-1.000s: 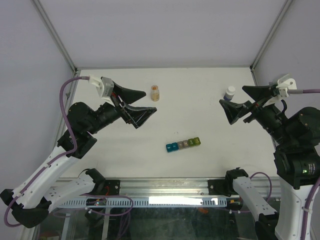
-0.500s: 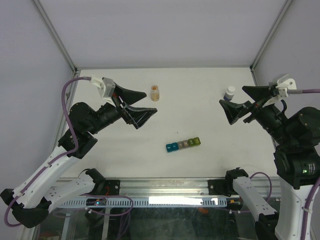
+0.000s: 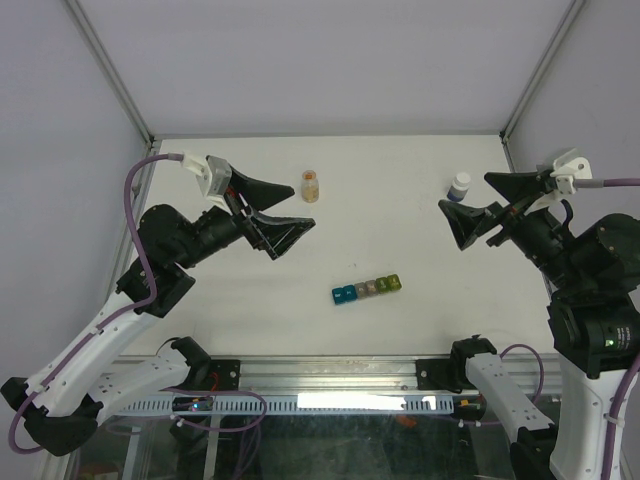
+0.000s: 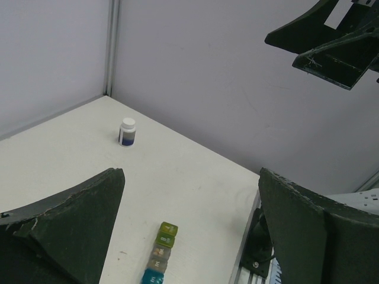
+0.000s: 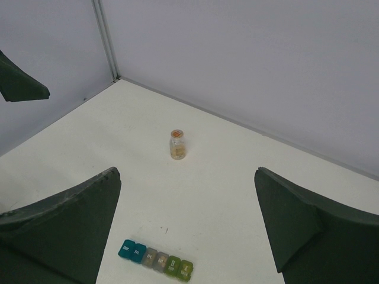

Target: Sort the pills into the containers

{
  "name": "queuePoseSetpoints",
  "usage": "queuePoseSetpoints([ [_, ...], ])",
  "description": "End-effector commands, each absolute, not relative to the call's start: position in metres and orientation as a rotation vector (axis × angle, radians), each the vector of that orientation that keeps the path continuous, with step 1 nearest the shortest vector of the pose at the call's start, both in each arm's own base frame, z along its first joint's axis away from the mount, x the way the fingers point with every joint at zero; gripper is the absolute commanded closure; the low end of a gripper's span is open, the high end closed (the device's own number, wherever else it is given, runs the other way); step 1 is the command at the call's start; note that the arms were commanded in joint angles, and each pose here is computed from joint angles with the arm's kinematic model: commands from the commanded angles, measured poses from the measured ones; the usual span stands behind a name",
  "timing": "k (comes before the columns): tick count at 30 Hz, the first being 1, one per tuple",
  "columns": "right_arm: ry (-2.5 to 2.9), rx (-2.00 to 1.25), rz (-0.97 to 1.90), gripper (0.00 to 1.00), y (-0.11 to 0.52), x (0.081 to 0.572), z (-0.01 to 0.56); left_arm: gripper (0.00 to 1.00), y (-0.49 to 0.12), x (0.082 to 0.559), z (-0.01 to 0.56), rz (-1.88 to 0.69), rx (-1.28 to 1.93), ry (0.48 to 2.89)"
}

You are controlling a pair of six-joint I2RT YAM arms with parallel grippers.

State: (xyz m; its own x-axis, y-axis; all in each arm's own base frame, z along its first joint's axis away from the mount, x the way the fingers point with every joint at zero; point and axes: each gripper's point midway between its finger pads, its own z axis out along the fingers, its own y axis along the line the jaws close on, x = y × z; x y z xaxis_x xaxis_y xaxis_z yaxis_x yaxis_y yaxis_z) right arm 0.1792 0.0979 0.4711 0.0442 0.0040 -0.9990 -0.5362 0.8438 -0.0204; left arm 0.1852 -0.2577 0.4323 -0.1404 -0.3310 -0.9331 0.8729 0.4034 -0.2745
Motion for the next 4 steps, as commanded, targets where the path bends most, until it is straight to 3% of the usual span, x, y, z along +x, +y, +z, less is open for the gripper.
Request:
queuePoseSetpoints([
  [1,1.445,-0.452,0.414,0.01,0.0959,0.1751,0.4795,0.01,-0.2582,0.1812,0.4364,-1.148,0.561,1.297],
  [4,1.449,-0.455,0.414,0.01,0.0963,0.1771,0.4763,0.01,-0.2583,0.1812,0.4357,-1.15,0.561,1.298],
])
